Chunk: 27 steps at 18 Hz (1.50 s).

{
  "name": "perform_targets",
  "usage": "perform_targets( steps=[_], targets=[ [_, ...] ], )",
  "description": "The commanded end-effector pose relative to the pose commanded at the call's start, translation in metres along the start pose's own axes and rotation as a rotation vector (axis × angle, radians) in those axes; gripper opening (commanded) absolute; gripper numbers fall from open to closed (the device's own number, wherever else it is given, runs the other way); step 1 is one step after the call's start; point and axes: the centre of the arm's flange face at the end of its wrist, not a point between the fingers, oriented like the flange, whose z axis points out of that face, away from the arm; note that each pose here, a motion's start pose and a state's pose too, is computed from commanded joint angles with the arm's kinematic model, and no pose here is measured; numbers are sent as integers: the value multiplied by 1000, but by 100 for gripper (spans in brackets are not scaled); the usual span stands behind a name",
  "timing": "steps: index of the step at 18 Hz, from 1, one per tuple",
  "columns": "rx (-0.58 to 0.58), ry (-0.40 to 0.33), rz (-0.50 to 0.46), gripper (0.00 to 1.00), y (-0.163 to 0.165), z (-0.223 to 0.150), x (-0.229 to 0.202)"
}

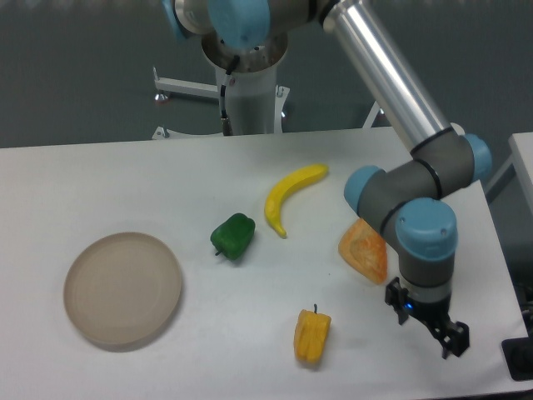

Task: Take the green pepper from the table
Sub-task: 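Move the open gripper over the green bell pepper, then lower the gripper onto the green pepper and close on it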

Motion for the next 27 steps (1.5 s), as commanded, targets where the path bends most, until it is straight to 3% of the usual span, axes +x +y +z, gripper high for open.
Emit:
perform_targets(
  steps=[4, 11, 14, 19, 27],
  targets=[
    [47, 92, -138, 100, 9, -30, 52],
    [112, 241, -295, 100, 9, -58, 152],
    [141, 308, -313, 100, 0, -59, 191],
    [128, 369, -261, 100, -18, -54, 253],
    [122, 383, -214, 100, -31, -43, 290]
  ],
)
